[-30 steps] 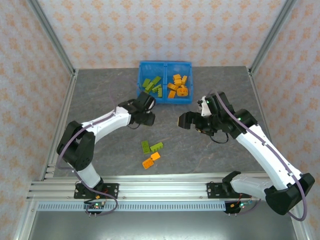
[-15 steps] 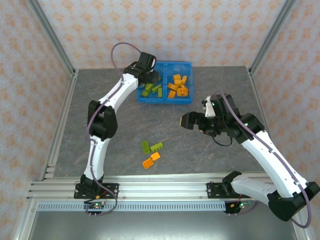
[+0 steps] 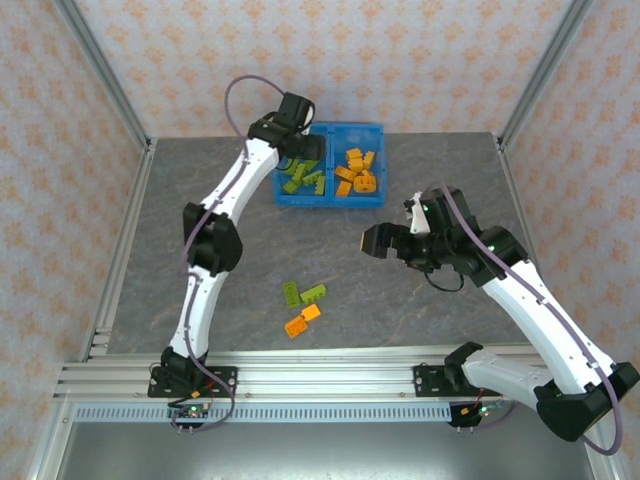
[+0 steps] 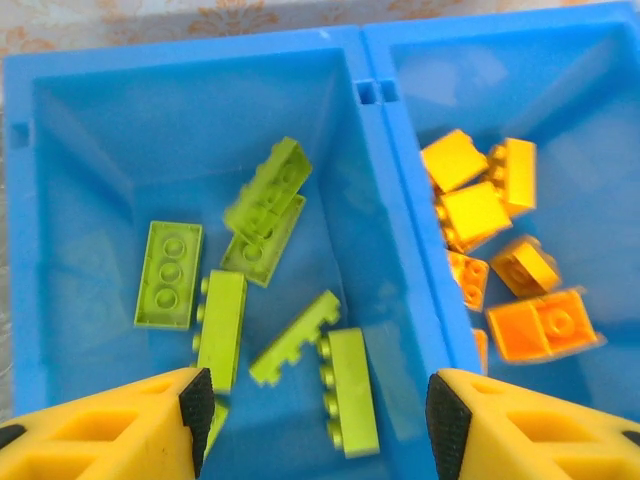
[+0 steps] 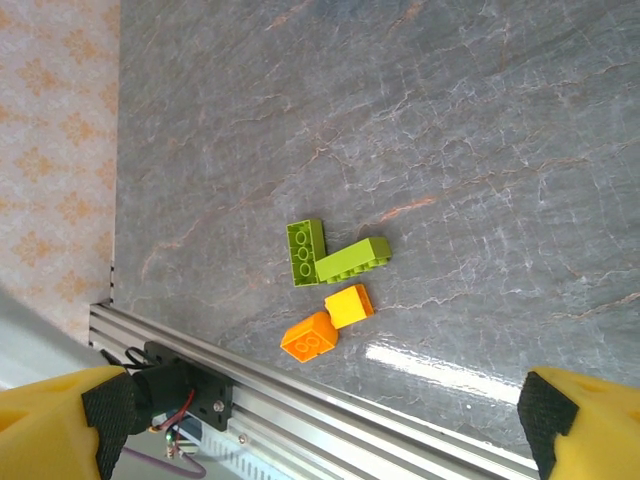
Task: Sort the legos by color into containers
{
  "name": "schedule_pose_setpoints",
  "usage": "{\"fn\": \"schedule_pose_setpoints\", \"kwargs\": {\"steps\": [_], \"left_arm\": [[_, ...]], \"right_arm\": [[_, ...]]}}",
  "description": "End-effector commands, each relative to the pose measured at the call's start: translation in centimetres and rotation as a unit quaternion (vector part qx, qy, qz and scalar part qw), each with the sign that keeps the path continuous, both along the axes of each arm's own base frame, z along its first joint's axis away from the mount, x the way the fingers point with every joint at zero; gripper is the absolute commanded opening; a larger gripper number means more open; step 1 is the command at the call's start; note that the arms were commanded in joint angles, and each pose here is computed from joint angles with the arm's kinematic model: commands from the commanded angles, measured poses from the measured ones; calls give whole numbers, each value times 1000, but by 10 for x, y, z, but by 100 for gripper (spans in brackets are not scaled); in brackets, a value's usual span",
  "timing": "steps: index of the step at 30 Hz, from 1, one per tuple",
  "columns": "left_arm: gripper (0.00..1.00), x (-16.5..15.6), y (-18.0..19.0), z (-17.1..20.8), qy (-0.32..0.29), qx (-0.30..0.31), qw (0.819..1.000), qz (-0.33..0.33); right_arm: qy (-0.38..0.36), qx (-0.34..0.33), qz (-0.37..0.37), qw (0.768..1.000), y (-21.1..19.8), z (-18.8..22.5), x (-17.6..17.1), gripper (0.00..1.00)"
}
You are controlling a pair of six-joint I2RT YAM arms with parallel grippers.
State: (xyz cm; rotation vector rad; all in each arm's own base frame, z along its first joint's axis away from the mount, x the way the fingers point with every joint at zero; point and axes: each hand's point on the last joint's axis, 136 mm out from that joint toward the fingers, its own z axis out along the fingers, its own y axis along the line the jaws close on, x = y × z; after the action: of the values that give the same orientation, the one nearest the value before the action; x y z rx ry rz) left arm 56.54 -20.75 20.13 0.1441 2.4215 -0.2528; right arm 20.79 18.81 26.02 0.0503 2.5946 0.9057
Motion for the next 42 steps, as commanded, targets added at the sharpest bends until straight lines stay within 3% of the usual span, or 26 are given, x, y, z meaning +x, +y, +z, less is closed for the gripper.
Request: {"fn": "schedule_pose_setpoints", "kwargs": {"steps": [1,5,11,16,17,20,22,25,30,37,42], "left_arm": [[61,-56,-7,92,-68,-41,995,-57],[63,-141,3,128,-111,-53,986,-115],[73,-271,28,101,-130,24,957,-260],[92,-328,78,77,-157,110,947,-257],[99,-340,83,69,-159,122,942,-271],[100,-388,81,40,-159,144,897,-387],[100,-409,84,27,-164,149,879,-422],[100,-434,92,7,-167,176,849,-470],[100,-450,108,-13,-166,219,830,-486],[100,-462,110,-24,-190,214,825,-488],[100,-467,110,-33,-198,212,821,-492]], "right_arm": [[8,-34,1,999,-1,-16,3,100],[14,-57,28,998,14,-35,2,100],[23,-118,123,985,66,-83,-23,99],[-23,-174,216,961,114,-121,-53,99],[-32,-184,229,955,123,-127,-59,99],[-39,-197,257,945,147,-147,-73,100],[-44,-195,276,940,164,-155,-83,100],[-48,-196,294,934,181,-170,-93,99],[-57,-218,298,927,193,-192,-95,97],[-94,-255,259,927,197,-209,-76,88],[-87,-265,262,924,204,-225,-75,75]]}}
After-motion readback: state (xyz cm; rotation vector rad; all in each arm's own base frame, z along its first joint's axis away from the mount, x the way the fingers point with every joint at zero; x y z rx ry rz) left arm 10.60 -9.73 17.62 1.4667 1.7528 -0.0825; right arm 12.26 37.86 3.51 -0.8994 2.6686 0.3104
